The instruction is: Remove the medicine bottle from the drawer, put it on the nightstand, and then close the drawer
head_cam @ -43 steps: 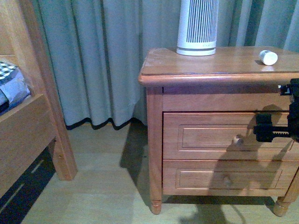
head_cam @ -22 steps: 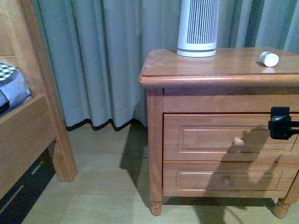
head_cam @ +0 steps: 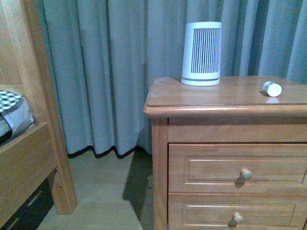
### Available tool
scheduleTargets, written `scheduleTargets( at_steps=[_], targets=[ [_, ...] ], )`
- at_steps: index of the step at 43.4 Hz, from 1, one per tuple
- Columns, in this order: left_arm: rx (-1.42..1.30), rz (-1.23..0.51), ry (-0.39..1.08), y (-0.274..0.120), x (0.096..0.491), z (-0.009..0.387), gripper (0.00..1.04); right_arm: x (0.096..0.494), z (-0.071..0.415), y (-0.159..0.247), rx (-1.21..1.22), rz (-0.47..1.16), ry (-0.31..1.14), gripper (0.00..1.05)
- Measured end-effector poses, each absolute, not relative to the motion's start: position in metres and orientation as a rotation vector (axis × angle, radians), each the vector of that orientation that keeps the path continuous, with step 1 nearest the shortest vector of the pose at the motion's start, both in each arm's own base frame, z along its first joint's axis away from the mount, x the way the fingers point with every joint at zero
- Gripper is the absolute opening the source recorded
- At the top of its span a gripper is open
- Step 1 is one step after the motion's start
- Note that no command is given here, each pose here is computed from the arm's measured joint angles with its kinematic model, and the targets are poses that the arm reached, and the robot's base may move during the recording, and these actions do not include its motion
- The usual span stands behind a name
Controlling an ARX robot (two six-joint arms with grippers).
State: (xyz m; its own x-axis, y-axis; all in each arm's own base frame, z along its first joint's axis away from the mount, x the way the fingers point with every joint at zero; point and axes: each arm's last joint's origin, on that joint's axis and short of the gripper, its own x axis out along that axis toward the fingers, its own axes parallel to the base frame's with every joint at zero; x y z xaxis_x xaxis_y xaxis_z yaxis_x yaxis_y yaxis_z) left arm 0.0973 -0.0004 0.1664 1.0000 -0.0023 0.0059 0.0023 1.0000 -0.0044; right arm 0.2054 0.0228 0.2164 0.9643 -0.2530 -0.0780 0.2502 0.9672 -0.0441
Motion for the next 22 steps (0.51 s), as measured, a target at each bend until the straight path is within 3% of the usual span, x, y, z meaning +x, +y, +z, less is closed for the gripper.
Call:
scheduleTargets(
  at_steps=[10, 22],
  targets=[
    [-0.005, -0.002, -0.006, 0.000, 0.097, 0.166, 0.98, 0.133, 0.216, 0.033, 0.010, -0.295, -0.023, 0.98],
    [-0.004, -0.004, -0.006, 0.000, 0.097, 0.166, 0.98, 0.105, 0.206, 0.030, 0.022, -0.315, -0.049, 0.98]
  ],
)
